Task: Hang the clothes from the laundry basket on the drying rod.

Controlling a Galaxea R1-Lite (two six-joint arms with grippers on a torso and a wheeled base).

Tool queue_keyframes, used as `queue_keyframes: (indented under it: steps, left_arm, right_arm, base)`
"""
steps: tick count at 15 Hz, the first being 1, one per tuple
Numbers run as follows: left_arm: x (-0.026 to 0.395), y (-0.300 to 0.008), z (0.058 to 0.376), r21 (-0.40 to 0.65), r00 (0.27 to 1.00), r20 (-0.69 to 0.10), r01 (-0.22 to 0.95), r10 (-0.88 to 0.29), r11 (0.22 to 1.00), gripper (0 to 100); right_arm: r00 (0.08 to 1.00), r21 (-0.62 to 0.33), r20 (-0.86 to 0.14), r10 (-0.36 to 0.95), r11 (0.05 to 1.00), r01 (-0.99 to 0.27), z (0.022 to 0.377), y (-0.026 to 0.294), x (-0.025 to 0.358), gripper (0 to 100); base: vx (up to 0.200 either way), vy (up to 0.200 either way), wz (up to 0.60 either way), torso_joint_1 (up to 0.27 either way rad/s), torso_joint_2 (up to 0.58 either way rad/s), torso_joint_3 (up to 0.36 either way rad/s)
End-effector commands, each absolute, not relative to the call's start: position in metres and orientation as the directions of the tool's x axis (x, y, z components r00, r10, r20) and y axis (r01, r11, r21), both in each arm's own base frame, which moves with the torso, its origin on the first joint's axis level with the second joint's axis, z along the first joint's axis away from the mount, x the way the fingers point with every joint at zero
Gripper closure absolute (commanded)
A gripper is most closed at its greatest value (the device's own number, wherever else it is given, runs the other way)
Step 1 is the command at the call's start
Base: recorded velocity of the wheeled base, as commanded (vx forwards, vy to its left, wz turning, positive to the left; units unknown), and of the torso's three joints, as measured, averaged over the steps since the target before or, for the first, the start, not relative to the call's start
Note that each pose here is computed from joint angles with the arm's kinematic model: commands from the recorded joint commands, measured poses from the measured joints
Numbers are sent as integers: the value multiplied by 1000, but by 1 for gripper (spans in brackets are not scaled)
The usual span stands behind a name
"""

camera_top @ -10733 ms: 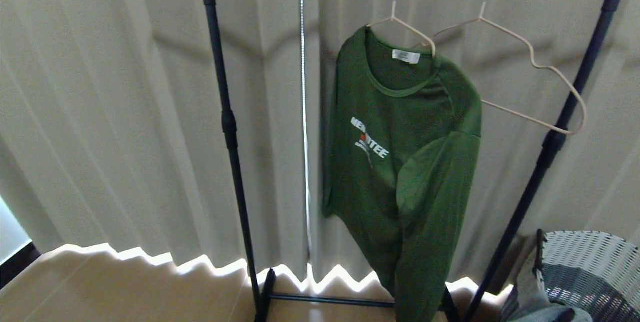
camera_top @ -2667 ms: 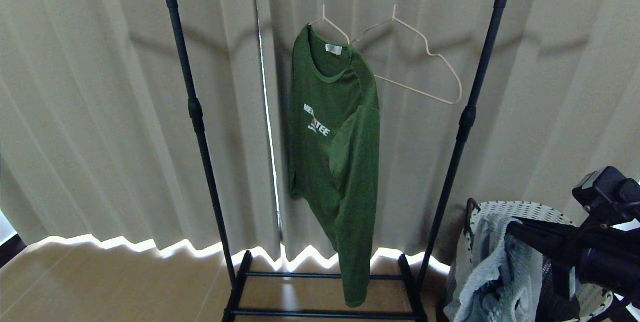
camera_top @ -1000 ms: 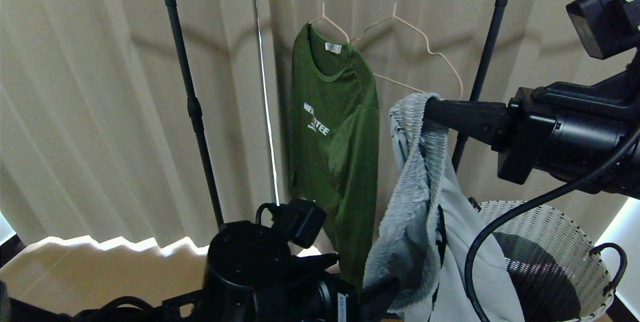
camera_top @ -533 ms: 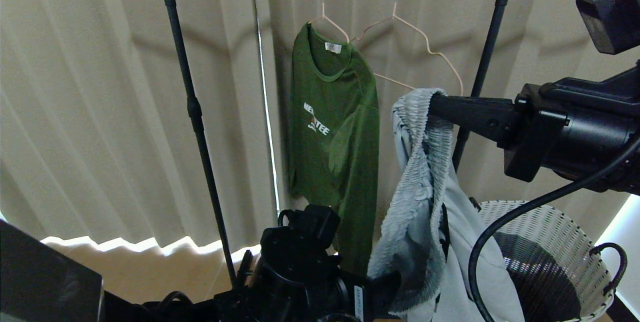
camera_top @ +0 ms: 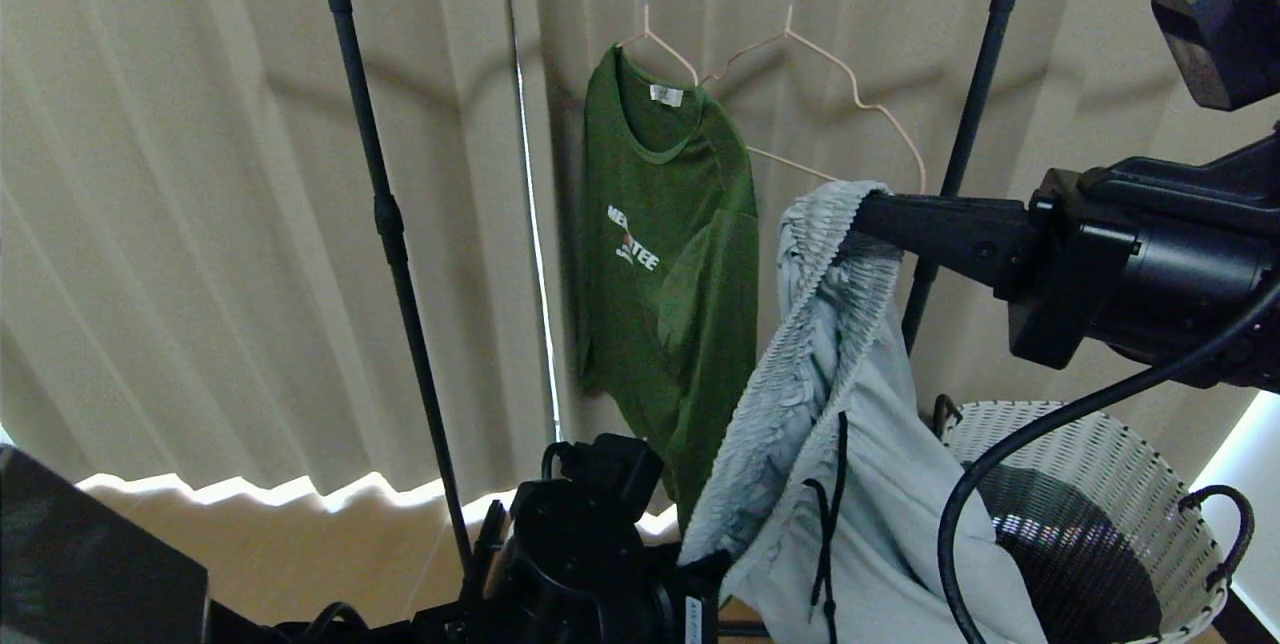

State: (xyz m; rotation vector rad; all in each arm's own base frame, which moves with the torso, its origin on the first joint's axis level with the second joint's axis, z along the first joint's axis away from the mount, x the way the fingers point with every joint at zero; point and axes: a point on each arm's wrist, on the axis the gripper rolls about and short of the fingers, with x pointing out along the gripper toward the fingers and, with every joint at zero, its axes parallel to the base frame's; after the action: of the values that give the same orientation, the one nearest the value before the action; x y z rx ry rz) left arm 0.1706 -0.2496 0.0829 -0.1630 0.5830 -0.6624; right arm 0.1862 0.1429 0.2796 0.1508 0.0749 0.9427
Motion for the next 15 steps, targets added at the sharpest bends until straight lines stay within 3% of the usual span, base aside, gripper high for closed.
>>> queue_keyframes:
  steps: [1, 4, 5, 7, 10, 12, 15]
  left_arm:
    - [165, -239, 93, -290, 664, -432, 538, -610, 791, 100]
    - [164, -222, 112, -238, 720, -373, 535, -585, 810, 100]
    - [174, -185, 158, -171, 802, -240, 520, -547, 837, 100]
    - [183, -154, 198, -139, 852, -185, 470, -489, 872, 100]
    - [194, -118, 271, -170, 869, -110, 462, -483, 870, 100]
    - [201, -110, 318, -156, 881, -26, 463, -473, 872, 100]
    - [205, -100, 361, -116, 902, 23, 430, -430, 895, 100]
  right_arm:
    - [588, 164, -3, 809, 581, -797, 278, 143, 187, 100]
    - [591, 167, -12, 807, 584, -794, 276, 143, 189, 100]
    - [598, 170, -29, 801, 593, -787, 271, 145, 192, 100]
    - [630, 166, -36, 776, 627, -761, 269, 137, 197, 100]
    - [691, 161, -29, 722, 686, -710, 270, 120, 207, 100]
    - [692, 146, 10, 722, 683, -715, 271, 122, 212, 100]
    - [701, 111, 114, 704, 692, -713, 286, 121, 222, 100]
  base:
    - [0, 0, 0, 0, 0, 0]
    - [0, 0, 0, 0, 0, 0]
    - [0, 0, 0, 0, 0, 0]
    - [0, 0, 0, 0, 0, 0]
    - [0, 0, 0, 0, 0, 0]
    - [0, 0, 0, 0, 0, 0]
    - [0, 0, 0, 0, 0, 0]
